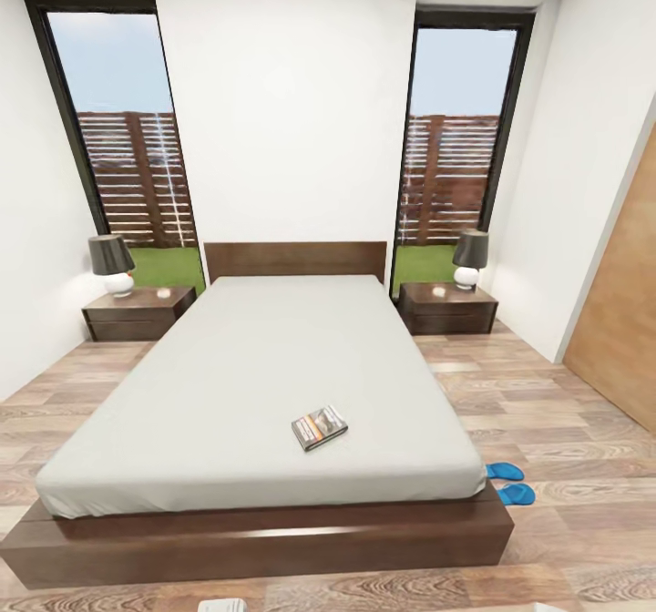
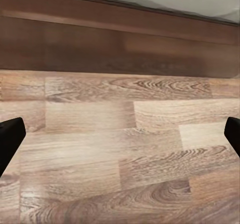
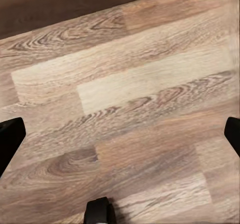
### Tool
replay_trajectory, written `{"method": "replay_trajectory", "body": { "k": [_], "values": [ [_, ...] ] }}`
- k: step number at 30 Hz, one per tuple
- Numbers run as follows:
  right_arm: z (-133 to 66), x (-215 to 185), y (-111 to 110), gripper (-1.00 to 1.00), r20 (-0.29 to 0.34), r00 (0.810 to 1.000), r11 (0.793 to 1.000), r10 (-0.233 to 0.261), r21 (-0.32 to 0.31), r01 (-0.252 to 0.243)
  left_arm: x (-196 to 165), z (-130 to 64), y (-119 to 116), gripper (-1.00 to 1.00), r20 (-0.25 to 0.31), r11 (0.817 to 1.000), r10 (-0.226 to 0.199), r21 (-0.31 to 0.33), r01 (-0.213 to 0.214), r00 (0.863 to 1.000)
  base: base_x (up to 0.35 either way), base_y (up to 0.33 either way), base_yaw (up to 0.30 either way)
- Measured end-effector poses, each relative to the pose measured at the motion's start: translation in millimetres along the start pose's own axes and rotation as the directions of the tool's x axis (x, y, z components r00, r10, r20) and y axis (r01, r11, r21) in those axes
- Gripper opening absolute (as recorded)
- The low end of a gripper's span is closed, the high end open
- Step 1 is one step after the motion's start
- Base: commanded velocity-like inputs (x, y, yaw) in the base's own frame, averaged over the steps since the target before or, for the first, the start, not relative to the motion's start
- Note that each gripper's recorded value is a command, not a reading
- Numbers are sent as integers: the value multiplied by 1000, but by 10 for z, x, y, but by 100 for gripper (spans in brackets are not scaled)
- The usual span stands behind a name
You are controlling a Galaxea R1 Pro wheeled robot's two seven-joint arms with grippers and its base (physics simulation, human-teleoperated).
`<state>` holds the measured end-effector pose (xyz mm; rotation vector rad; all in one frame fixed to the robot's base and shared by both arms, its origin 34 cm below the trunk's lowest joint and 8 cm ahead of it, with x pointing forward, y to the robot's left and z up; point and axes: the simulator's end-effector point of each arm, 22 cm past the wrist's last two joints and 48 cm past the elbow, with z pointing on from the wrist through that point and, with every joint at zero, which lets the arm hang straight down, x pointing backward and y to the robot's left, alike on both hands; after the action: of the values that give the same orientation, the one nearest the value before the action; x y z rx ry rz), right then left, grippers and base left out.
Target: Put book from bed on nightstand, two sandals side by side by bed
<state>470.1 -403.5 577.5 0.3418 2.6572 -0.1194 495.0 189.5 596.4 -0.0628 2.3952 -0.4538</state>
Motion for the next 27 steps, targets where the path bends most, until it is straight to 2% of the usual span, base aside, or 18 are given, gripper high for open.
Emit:
{"method": "replay_trajectory", "body": {
  "k": [1, 3, 9, 10, 11, 12, 13, 16, 20, 21, 23, 24, 25, 27],
  "values": [
    [-14, -16, -34, 100, 4, 999, 999, 44, 10, -44, -8, -11, -5, 100, 0, 1000, 0, 0, 0, 1000, 0, 0, 0],
    [-41, -34, -49, 100, 7, 998, 998, 65, 15, -65, -26, -32, -14, 100, 0, 1000, 1, 0, -1, 1000, 0, 0, 0],
    [-124, -88, -86, 100, 10, 997, 997, 74, 9, -74, -74, -96, -43, 100, -1, 1000, 2, -1, -2, 1000, 0, 0, 0],
    [-143, -116, -103, 100, 11, 997, 997, 74, -13, -74, -82, -106, -48, 100, -1, 1000, 2, -1, -2, 1000, 0, 0, 0],
    [-170, -153, -67, 100, 13, 997, 995, 74, -67, -73, -89, -117, -52, 100, -1, 1000, 1, -1, -1, 1000, 0, 0, 0],
    [-269, -224, 219, 100, 14, 997, 964, 77, -257, -71, -97, -128, -56, 100, -1, 1000, 0, -2, 0, 1000, 0, 0, 0],
    [-368, -254, 424, 100, 13, 997, 927, 79, -369, -68, -103, -138, -61, 100, -2, 1000, 0, -1, 0, 1000, 0, 0, 0],
    [-567, -285, 694, 100, 5, 997, 857, 81, -511, -68, -126, -169, -72, 100, -2, 1000, 1, -3, -1, 1000, 0, 0, 0],
    [-673, -315, 755, 100, 7, 997, 834, 77, -549, -61, -154, -211, -87, 100, -2, 1000, 0, -4, -1, 1000, 0, 0, 0],
    [-686, -324, 750, 100, 10, 997, 834, 76, -549, -58, -164, -221, -90, 100, -2, 1000, 0, -5, 0, 1000, 0, 0, 0],
    [-655, -330, 657, 100, 11, 997, 860, 76, -508, -60, -176, -242, -98, 100, -2, 1000, 0, -6, 0, 1000, 0, 0, 0],
    [-619, -328, 575, 100, 11, 997, 881, 76, -469, -61, -186, -251, -102, 100, -2, 1000, 0, -6, 0, 1000, 0, 0, 0],
    [-604, -328, 524, 100, 11, 997, 893, 75, -445, -62, -192, -262, -106, 100, -2, 1000, 0, -6, 0, 1000, 0, 0, 0],
    [-523, -312, 309, 100, 11, 997, 939, 74, -337, -66, -205, -282, -117, 100, -2, 1000, -1, -5, 1, 1000, 0, 0, 0]
  ]
}}
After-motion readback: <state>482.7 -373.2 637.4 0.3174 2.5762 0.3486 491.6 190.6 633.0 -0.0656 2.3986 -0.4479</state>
